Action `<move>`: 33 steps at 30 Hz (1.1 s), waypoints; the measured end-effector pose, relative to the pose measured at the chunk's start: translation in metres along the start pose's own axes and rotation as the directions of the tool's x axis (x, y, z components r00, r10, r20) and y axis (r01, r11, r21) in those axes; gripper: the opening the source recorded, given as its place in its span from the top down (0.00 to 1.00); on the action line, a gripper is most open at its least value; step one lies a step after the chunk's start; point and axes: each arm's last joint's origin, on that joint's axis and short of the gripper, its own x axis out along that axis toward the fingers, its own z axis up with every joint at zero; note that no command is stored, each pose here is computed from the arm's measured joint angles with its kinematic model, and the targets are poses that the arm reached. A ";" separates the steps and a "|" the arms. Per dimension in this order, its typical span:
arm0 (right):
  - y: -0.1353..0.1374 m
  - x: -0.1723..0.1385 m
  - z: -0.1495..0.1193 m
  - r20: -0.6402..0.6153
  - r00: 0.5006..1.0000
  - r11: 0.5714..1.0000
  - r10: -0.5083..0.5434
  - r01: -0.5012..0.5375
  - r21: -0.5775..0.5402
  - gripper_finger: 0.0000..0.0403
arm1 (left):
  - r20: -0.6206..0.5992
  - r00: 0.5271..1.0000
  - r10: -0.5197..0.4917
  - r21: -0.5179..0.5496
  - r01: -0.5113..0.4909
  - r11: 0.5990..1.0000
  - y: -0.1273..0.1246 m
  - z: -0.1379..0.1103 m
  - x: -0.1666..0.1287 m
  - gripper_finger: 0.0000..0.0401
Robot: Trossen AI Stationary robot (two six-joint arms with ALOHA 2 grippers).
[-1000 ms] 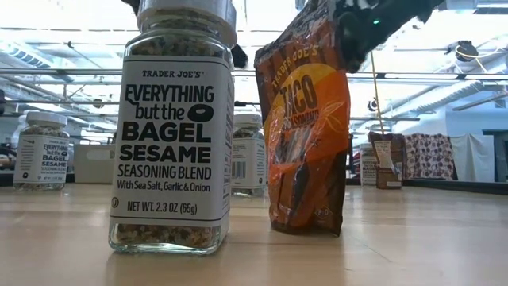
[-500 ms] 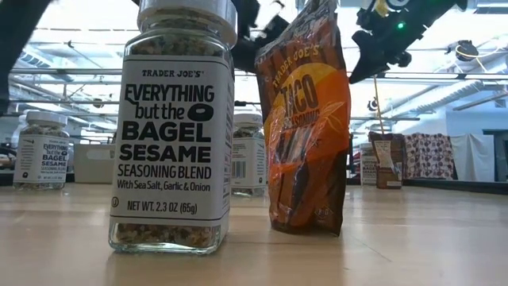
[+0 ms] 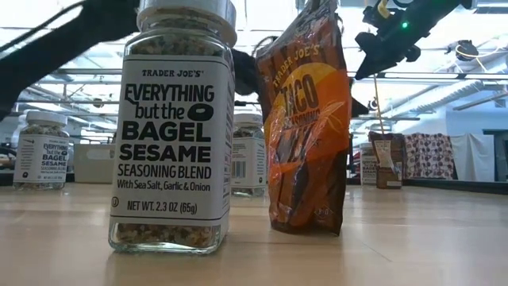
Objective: Sort spices by type
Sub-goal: Put the brown seasoning bag into the top left white bin
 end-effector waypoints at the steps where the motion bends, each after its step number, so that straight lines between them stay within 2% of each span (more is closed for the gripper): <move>1: 0.000 0.000 0.000 0.002 1.000 1.000 -0.002 0.002 -0.005 1.00 | 0.001 1.000 0.002 0.000 -0.002 1.000 0.001 -0.004 0.005 0.53; 7: -0.006 0.004 0.001 -0.002 1.000 0.999 -0.029 0.028 -0.014 1.00 | 0.019 0.999 0.033 -0.001 -0.033 0.999 0.013 -0.017 0.029 0.53; 12: -0.008 0.005 0.001 -0.012 0.999 0.999 -0.037 0.037 -0.013 1.00 | 0.016 0.996 0.089 -0.003 -0.089 0.996 0.018 -0.025 0.037 0.53; 20: -0.008 0.005 0.000 -0.014 0.999 0.999 -0.031 0.031 -0.014 1.00 | 0.022 0.996 0.086 -0.057 -0.084 0.995 0.029 -0.025 0.037 0.53; 25: -0.008 0.005 0.000 -0.014 0.999 0.999 -0.031 0.031 -0.014 1.00 | 0.028 0.999 0.035 -0.081 -0.032 0.996 0.030 -0.025 0.037 0.53; 33: -0.007 0.005 0.002 0.001 1.000 1.000 -0.029 0.029 -0.011 1.00 | -0.004 1.000 0.018 -0.059 -0.018 0.998 0.026 -0.029 0.037 0.53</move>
